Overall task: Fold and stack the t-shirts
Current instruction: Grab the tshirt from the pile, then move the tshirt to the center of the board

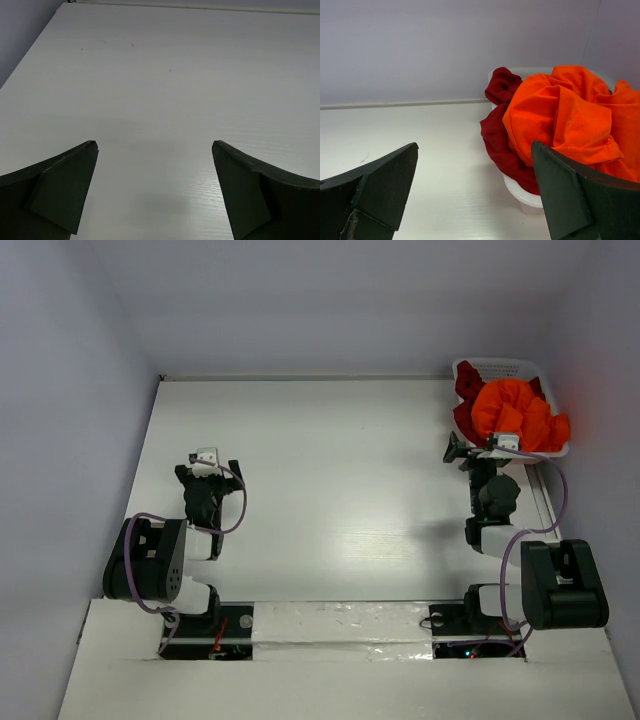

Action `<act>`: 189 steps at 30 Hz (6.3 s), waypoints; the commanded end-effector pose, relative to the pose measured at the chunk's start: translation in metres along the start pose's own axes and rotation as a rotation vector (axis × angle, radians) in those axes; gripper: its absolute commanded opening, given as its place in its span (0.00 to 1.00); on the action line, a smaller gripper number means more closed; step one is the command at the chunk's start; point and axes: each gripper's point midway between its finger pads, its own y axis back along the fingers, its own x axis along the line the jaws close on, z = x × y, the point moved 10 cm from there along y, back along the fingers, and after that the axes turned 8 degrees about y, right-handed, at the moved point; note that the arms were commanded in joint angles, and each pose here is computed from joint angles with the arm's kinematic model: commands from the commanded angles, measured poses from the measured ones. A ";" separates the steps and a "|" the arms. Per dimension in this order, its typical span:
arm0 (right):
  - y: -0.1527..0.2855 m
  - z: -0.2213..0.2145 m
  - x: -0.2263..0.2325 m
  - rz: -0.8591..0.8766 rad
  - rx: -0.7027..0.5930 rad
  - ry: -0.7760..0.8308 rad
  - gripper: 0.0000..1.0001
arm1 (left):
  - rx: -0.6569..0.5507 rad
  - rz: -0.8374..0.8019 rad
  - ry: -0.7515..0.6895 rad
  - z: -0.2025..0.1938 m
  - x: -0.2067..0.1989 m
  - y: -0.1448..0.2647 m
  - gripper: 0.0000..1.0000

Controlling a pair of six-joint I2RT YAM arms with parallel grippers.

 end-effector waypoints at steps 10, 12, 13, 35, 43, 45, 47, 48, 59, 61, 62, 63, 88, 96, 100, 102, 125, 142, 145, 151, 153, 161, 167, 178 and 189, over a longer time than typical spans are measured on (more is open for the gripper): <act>-0.008 0.020 0.000 -0.020 -0.095 -0.021 1.00 | -0.257 0.017 0.054 0.046 -0.004 -0.011 0.99; -0.014 0.031 -0.009 -0.136 -0.059 -0.055 1.00 | -0.254 0.044 0.065 0.057 -0.005 -0.018 0.99; -0.032 0.050 -0.012 -0.166 0.029 -0.078 1.00 | -0.232 0.071 0.077 0.064 -0.006 -0.024 0.99; -0.018 0.223 -0.035 -0.454 0.089 -0.649 1.00 | 0.146 -0.242 0.362 0.290 -0.121 -0.024 0.99; -0.031 0.246 -0.015 -0.123 0.167 -0.560 1.00 | 0.077 -0.490 0.436 0.337 -0.141 0.022 0.99; -0.026 0.258 -0.014 -0.058 0.068 -0.557 1.00 | 0.044 -0.485 0.447 0.344 -0.137 0.034 0.99; -0.018 0.256 -0.021 -0.170 0.052 -0.603 1.00 | -0.014 -0.544 0.415 0.356 -0.136 0.048 0.99; -0.006 0.266 -0.026 -0.190 -0.015 -0.627 1.00 | -0.026 -0.547 0.411 0.359 -0.136 0.051 0.99; -0.062 0.254 -0.038 -0.468 0.304 -0.451 1.00 | -0.021 -0.573 0.490 0.377 -0.137 0.069 0.99; -0.072 0.238 -0.038 -0.521 0.475 -0.364 1.00 | -0.019 -0.611 0.487 0.378 -0.139 0.072 0.99; -0.089 0.236 -0.036 -0.520 0.504 -0.344 1.00 | -0.019 -0.626 0.488 0.384 -0.141 0.073 0.99; -0.092 0.233 -0.037 -0.534 0.529 -0.325 1.00 | 0.000 -0.629 0.492 0.384 -0.142 0.071 0.99; -0.118 0.099 -0.036 -0.647 0.732 -0.415 0.65 | 0.130 -0.299 0.514 0.352 -0.130 0.040 0.99; -0.118 0.039 -0.067 -0.691 0.857 -0.431 0.62 | 0.111 -0.296 0.517 0.357 -0.128 0.048 0.99; -0.120 0.037 -0.070 -0.695 0.854 -0.442 0.62 | 0.125 -0.291 0.516 0.357 -0.128 0.048 0.99; -0.121 0.034 -0.070 -0.691 0.870 -0.440 0.61 | 0.122 -0.294 0.520 0.358 -0.128 0.048 0.99; -0.092 0.147 0.039 -0.319 0.687 -0.313 0.00 | 0.213 -0.272 0.495 0.325 -0.141 0.031 0.99; -0.038 0.372 0.156 0.326 0.348 -0.240 0.00 | 0.322 -0.215 0.456 0.256 -0.161 0.032 0.99; -0.027 0.399 0.156 0.380 0.251 -0.275 0.00 | 0.349 -0.205 0.459 0.240 -0.159 0.036 0.99; -0.003 0.432 0.149 0.552 0.098 -0.327 0.00 | 0.363 -0.184 0.484 0.216 -0.148 0.052 0.99; 0.001 0.438 0.145 0.560 0.079 -0.336 0.00 | 0.367 -0.177 0.484 0.212 -0.148 0.056 0.99; 0.002 0.426 0.156 0.544 0.125 -0.301 0.00 | 0.347 -0.189 0.500 0.227 -0.150 0.061 0.99; -0.010 0.374 0.192 0.457 0.313 -0.222 0.00 | 0.356 -0.186 0.503 0.224 -0.153 0.059 0.99; -0.012 0.298 0.252 0.471 0.553 -0.202 0.00 | 0.316 -0.187 0.507 0.241 -0.153 0.061 0.99; 0.046 0.352 0.273 0.707 0.412 -0.039 0.00 | 0.236 -0.096 0.511 0.247 -0.140 0.066 0.99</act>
